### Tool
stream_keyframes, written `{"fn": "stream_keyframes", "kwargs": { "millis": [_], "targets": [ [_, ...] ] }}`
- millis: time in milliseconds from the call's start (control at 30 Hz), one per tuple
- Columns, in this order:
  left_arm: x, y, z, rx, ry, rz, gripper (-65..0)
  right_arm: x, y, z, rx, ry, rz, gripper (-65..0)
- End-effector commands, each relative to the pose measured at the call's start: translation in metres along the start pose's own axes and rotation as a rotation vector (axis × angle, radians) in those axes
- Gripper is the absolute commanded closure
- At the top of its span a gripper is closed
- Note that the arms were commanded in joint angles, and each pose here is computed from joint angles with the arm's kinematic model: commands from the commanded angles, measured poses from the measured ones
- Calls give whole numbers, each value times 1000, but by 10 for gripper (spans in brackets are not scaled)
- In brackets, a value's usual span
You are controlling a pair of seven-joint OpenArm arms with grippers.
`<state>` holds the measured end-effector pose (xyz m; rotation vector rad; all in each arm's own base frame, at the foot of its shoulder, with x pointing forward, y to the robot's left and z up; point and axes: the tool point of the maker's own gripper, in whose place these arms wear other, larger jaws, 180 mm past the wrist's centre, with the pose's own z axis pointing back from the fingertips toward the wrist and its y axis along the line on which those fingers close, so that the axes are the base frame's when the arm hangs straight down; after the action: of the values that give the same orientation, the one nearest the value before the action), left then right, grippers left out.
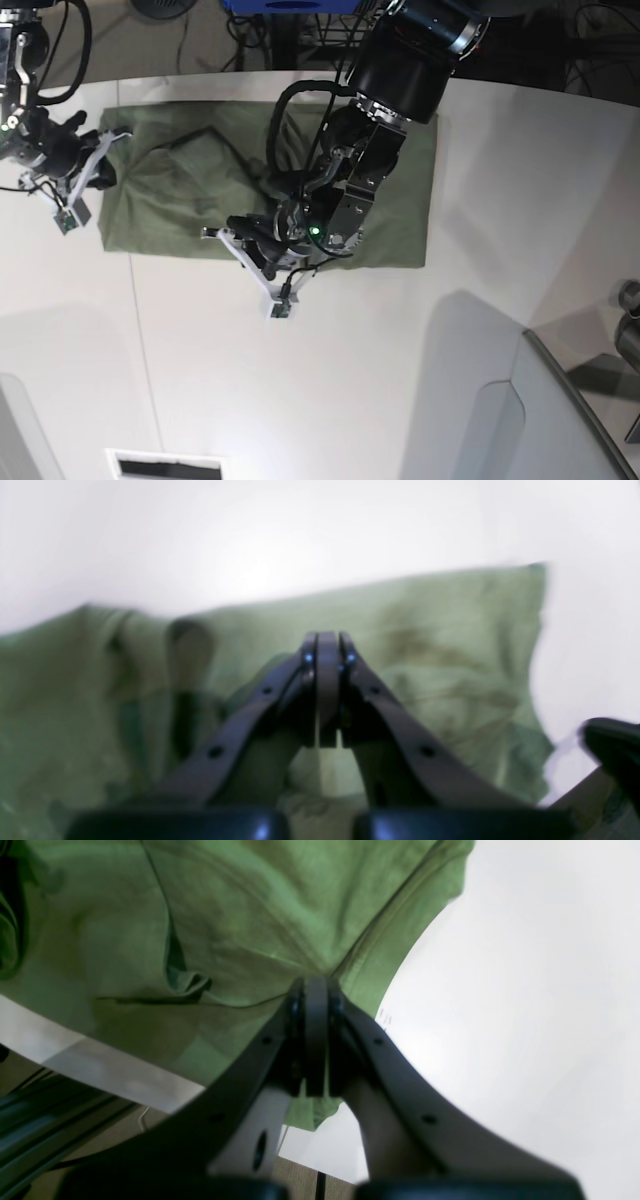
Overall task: Layout the t-shirt on the table in an organized manner, then fold the t-shirt properly
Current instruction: 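Grasp the shirt end with the right gripper and fold it toward the middle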
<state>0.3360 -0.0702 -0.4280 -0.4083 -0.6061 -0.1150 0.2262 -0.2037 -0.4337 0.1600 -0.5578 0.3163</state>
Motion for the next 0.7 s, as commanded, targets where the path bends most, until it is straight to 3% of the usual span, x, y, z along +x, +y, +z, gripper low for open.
{"fn": "stream_keyframes", "kwargs": {
  "millis": [0,67,133,367,500,667],
  "targets": [
    [24,-10,6,-23,-63,-2,0,15,-5,7,-12,-45,28,0],
    [36,-9,15,-19,-107,-2,0,26,-2,13,-18,-74,50,0],
    [37,14,27,49,-137,44,0,36,9,18,-6,-103,89,0],
    [29,105,113,240,-279,99,0,51,113,16,205,-74,330,0],
    [-7,175,158,411,-261,128,0,50,177,16,352,-81,435,0],
    [-46,242,201,589,-199,141,0,66,223,8,414,-94,468,0]
  ]
}}
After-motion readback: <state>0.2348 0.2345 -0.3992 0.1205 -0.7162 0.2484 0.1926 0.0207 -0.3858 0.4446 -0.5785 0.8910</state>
